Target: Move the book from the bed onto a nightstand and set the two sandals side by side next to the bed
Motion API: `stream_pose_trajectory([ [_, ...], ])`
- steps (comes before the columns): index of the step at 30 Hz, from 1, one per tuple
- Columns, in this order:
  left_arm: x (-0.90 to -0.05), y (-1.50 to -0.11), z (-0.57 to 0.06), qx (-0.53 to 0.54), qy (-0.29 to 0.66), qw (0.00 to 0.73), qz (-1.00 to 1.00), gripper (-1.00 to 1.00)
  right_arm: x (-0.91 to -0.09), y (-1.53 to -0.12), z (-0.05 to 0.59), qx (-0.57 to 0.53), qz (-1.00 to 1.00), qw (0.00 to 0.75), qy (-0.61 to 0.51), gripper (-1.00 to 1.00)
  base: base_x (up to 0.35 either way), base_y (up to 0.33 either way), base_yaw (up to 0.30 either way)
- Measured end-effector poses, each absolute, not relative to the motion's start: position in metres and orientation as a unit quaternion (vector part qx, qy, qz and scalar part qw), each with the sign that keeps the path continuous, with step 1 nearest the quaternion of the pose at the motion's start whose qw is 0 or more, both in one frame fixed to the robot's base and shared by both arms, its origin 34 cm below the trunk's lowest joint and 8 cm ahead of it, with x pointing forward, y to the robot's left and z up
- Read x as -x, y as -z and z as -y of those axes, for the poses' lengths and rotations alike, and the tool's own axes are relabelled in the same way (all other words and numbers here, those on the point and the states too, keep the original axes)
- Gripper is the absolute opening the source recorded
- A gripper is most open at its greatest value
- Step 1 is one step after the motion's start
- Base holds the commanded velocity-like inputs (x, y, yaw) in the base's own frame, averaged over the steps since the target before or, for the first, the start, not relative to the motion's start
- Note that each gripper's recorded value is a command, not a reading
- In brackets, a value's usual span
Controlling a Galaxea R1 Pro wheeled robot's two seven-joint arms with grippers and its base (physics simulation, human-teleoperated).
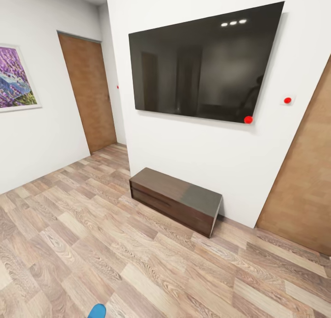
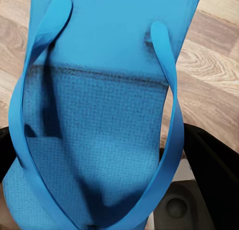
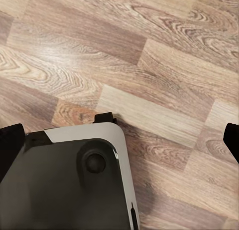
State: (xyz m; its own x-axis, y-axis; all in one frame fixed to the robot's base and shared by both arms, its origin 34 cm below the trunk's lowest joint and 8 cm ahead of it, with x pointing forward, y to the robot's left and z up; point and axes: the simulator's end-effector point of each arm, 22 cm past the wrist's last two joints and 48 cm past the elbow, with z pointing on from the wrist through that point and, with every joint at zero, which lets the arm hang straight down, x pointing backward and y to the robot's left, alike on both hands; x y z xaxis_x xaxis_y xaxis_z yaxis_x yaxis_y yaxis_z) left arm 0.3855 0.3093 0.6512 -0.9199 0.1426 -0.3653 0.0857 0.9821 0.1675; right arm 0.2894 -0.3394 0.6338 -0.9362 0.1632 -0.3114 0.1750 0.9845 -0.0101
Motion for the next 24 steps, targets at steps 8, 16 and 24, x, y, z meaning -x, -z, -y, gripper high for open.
stream_pose_trajectory([
  [8,-0.3811,-0.6477,-0.3082,-0.06,-0.073,0.185,-0.978,-1.0,-0.2842,-0.6314,0.3386,-0.086,-0.985,0.15,0.019,1.0,0.0,0.0,0.0],
  [16,-0.3786,-0.6456,-0.307,-0.061,-0.072,0.182,-0.979,-1.0,-0.2811,-0.63,0.3385,-0.086,-0.985,0.146,0.019,1.0,0.0,0.0,0.0],
  [24,-0.3835,-0.6476,-0.3069,-0.06,-0.072,0.194,-0.977,-1.0,-0.2808,-0.63,0.3385,-0.086,-0.985,0.146,0.019,1.0,0.063,0.0,0.0],
])
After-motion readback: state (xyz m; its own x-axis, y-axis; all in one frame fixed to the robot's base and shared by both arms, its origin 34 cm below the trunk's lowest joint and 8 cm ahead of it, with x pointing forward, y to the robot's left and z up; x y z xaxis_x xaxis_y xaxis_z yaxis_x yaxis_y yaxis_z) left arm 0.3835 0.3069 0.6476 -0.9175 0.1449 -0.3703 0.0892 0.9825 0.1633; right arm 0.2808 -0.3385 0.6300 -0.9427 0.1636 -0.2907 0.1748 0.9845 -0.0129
